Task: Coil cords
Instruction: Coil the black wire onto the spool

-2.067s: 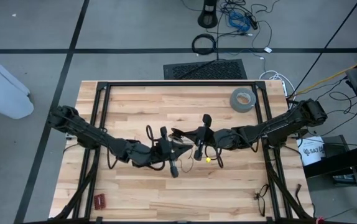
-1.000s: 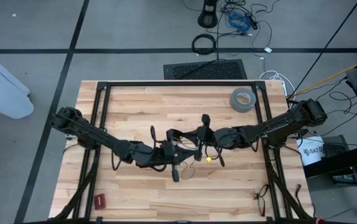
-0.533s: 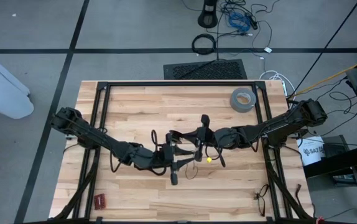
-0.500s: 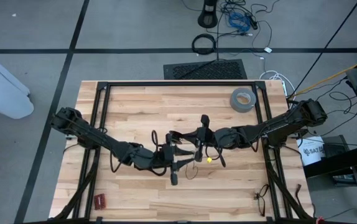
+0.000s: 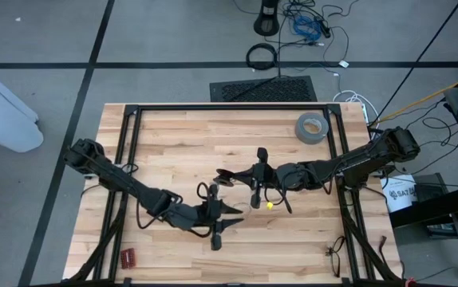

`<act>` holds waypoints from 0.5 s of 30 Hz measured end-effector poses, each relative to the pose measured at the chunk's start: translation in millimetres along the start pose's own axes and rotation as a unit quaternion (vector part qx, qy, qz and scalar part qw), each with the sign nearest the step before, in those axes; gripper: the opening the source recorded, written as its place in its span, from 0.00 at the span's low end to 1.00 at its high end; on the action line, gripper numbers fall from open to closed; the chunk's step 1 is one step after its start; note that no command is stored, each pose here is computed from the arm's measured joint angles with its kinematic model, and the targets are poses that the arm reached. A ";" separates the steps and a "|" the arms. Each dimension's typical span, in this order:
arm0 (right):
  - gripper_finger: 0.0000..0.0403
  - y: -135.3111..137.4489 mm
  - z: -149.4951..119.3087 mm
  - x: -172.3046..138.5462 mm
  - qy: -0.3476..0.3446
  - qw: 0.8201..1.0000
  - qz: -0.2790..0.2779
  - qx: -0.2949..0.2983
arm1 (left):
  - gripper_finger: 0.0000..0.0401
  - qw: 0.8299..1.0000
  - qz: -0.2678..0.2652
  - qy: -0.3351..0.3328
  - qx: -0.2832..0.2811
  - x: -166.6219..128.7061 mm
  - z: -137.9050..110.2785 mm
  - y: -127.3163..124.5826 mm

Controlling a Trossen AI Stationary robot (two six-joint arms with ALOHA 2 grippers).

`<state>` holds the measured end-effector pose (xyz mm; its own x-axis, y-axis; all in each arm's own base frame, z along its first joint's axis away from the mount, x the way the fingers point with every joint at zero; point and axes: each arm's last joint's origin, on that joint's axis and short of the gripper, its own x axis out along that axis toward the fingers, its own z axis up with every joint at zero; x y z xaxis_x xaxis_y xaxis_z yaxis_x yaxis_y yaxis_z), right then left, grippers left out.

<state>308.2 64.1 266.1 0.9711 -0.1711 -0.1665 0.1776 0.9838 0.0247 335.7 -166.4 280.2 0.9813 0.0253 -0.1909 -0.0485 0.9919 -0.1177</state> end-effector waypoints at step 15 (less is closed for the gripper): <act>0.00 -1.2 5.5 -4.3 -0.009 1.000 0.000 0.000 | 0.26 0.999 -0.051 -0.015 -0.005 -54.2 -2.1 -59.4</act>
<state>304.7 63.3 272.2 0.9740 -0.1711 -0.1488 0.1767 0.9839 0.0255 285.0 -226.9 295.4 0.9864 -0.0715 -0.1483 0.0500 0.9883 -0.1443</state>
